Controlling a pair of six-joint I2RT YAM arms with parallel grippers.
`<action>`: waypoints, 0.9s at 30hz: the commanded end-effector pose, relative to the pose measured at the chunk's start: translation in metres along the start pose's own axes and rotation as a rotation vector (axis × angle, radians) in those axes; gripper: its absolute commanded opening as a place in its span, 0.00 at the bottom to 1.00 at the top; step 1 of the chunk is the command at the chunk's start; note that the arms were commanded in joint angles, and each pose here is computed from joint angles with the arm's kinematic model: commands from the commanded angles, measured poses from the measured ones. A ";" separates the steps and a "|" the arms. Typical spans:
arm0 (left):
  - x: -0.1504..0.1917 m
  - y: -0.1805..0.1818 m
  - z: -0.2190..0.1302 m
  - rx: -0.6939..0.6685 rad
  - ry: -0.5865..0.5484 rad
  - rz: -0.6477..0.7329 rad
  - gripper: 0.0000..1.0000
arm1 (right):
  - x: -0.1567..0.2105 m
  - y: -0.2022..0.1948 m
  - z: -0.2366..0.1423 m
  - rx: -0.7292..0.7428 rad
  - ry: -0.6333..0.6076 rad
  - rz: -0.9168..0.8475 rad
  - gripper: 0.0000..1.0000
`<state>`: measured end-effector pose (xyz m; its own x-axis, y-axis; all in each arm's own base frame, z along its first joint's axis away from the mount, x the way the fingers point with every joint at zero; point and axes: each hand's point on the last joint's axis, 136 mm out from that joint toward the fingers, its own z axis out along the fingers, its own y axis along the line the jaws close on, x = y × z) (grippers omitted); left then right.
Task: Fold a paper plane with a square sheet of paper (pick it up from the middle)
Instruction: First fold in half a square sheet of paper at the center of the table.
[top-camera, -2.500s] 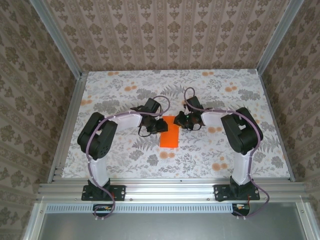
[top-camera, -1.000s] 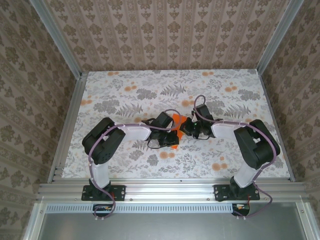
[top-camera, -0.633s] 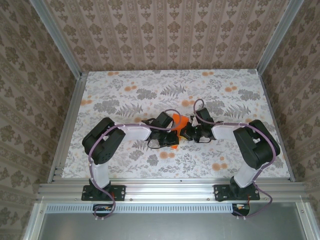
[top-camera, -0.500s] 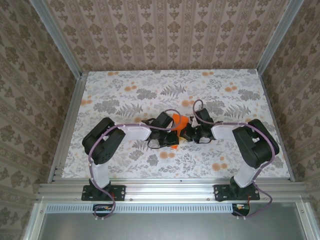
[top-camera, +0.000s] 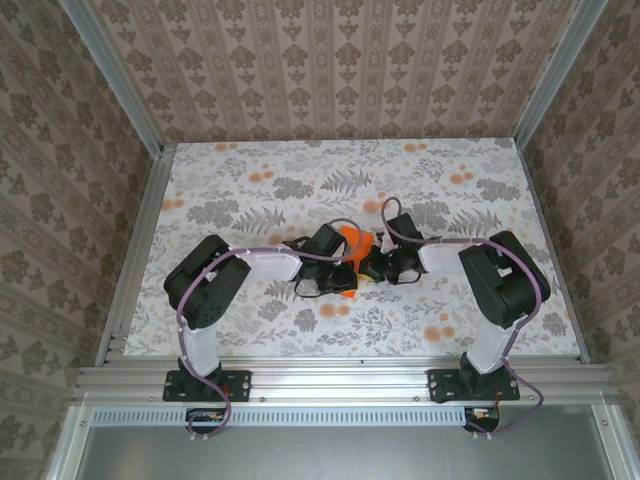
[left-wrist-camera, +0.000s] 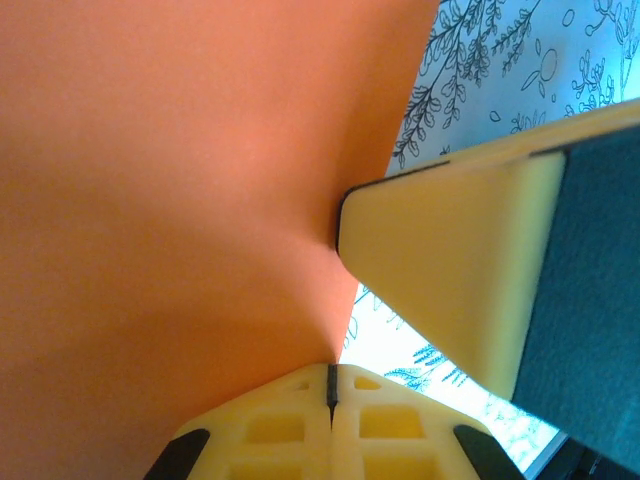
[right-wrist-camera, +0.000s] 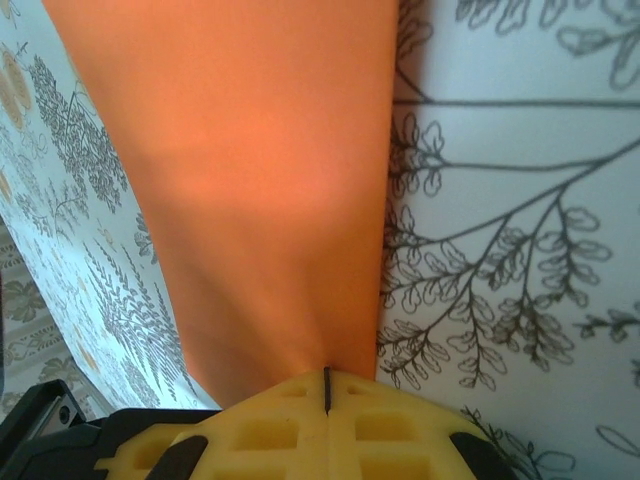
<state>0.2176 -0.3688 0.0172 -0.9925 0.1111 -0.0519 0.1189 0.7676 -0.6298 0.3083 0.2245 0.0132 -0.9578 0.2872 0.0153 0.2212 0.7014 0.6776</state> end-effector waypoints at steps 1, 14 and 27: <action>0.047 0.062 0.011 -0.183 0.139 -0.066 0.00 | -0.026 -0.015 0.000 0.070 -0.069 -0.003 0.00; 0.060 0.071 0.013 -0.195 0.167 -0.072 0.00 | -0.077 -0.019 -0.002 0.071 -0.147 -0.012 0.00; 0.063 0.073 0.011 -0.201 0.171 -0.075 0.00 | -0.123 -0.025 -0.003 0.072 -0.214 -0.015 0.00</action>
<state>0.2214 -0.3712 0.0177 -0.9888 0.1061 -0.1053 0.1493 0.7397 -0.6562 0.3742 0.2075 0.0130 -0.9534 0.3017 -0.0069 0.2095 0.6780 0.7046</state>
